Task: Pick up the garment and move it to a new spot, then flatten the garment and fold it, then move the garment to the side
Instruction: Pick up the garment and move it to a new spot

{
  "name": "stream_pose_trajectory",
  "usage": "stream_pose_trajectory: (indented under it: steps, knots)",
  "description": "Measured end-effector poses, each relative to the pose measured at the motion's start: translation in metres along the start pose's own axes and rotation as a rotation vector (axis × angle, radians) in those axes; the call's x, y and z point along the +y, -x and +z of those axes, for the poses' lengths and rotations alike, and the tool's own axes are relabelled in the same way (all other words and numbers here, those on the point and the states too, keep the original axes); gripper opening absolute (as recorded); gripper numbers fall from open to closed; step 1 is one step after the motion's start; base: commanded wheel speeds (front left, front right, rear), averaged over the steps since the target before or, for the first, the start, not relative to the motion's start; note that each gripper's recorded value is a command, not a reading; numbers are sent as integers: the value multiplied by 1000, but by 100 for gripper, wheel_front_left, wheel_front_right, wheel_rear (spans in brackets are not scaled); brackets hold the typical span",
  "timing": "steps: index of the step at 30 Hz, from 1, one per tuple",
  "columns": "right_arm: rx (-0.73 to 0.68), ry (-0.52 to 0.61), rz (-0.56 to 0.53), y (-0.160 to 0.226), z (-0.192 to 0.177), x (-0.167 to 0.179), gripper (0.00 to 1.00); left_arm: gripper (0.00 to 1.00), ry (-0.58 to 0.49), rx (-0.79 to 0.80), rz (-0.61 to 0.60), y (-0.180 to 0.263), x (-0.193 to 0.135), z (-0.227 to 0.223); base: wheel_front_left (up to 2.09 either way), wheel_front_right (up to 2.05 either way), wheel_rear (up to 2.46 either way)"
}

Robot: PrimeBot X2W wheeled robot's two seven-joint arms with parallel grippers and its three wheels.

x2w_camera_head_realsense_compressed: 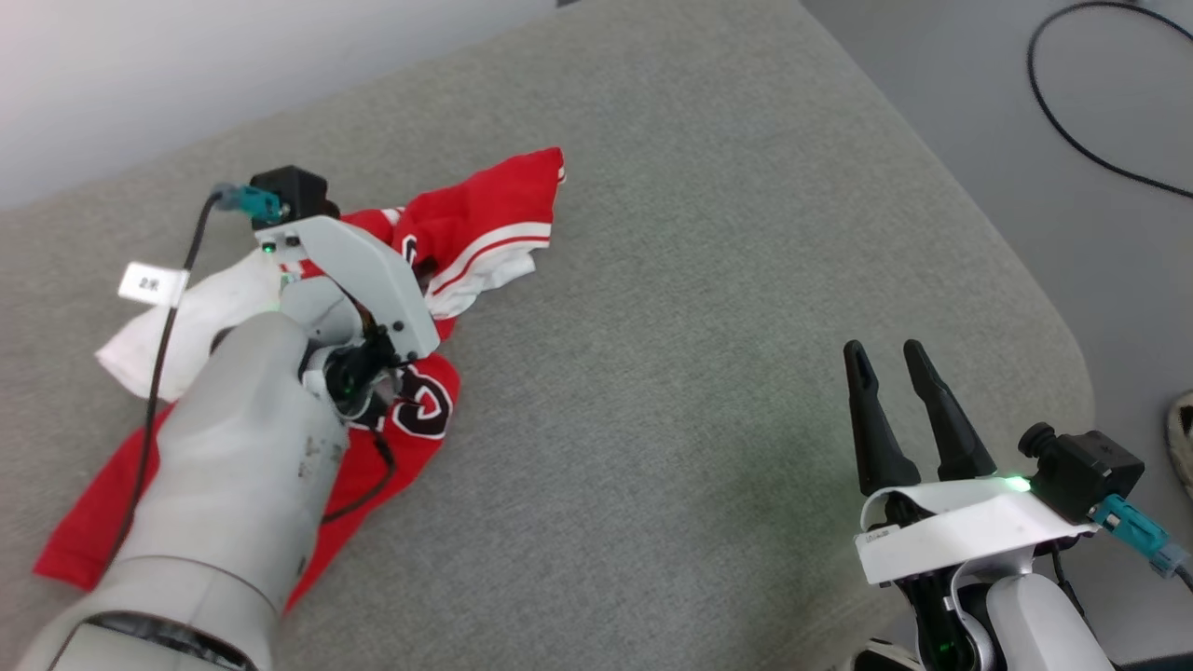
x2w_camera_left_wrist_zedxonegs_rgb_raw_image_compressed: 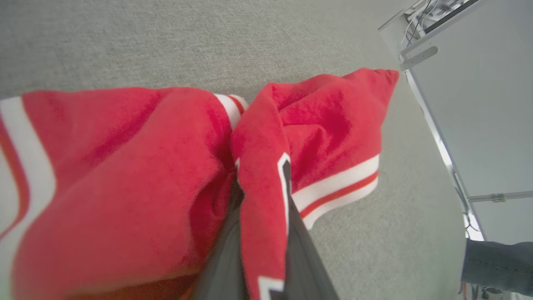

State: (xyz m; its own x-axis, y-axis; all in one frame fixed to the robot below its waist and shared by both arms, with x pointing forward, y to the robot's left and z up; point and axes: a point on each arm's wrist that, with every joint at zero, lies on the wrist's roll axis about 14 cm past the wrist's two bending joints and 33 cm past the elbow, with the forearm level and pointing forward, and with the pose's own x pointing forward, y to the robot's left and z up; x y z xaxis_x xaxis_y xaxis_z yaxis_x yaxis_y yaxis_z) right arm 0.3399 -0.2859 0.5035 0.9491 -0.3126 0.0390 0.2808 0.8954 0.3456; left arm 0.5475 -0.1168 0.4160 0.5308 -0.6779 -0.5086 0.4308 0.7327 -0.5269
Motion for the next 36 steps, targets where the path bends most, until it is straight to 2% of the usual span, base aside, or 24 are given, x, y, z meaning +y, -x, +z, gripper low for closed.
stream_pose_trajectory:
  steps: [5, 8, 11, 12, 14, 15, 16, 19, 23, 27, 31, 36]
  knots:
    - [16, 2, -25, 4, -4, -6, 100, 0, -191, 105, 42, -10, 18, -15, 0, 0, 0]
    - [25, 3, -17, 4, -7, -3, 100, 0, -401, 155, 60, -10, 22, -20, 0, 0, 0]
    - [23, 4, 4, -1, -7, 3, 100, 0, -423, 161, 57, -8, 22, -22, 0, 0, 0]
    - [20, 9, 12, -3, -6, 5, 100, 10, -431, 155, 55, -8, 21, -21, 0, 0, 0]
    - [21, 18, 25, -6, -7, 8, 100, 40, -447, 143, 42, -6, 17, -21, 0, 0, 0]
    - [23, 26, 34, -7, -8, 10, 100, 80, -465, 129, 29, -5, 13, -20, 0, 0, 0]
    - [25, 35, 42, -8, -9, 13, 100, 100, -474, 110, 14, -3, 8, -19, 0, 0, 0]
    - [29, 56, 65, -12, -12, 18, 100, 100, -468, 42, -30, 4, -6, -13, 0, 0, 0]
    - [43, 82, 115, -18, -20, 32, 100, 100, -515, -141, -110, 24, -34, 18, 0, 0, 0]
    - [69, 96, 184, -21, -32, 53, 100, 100, -458, -314, -145, 54, -42, 47, 0, 0, 0]
    - [94, 96, 240, -21, -42, 68, 100, 100, -341, -425, -130, 88, -24, 49, 0, 0, 0]
    - [118, 117, 287, -22, -50, 75, 100, 100, -235, -441, 9, 132, 39, 11, 0, 0, 0]
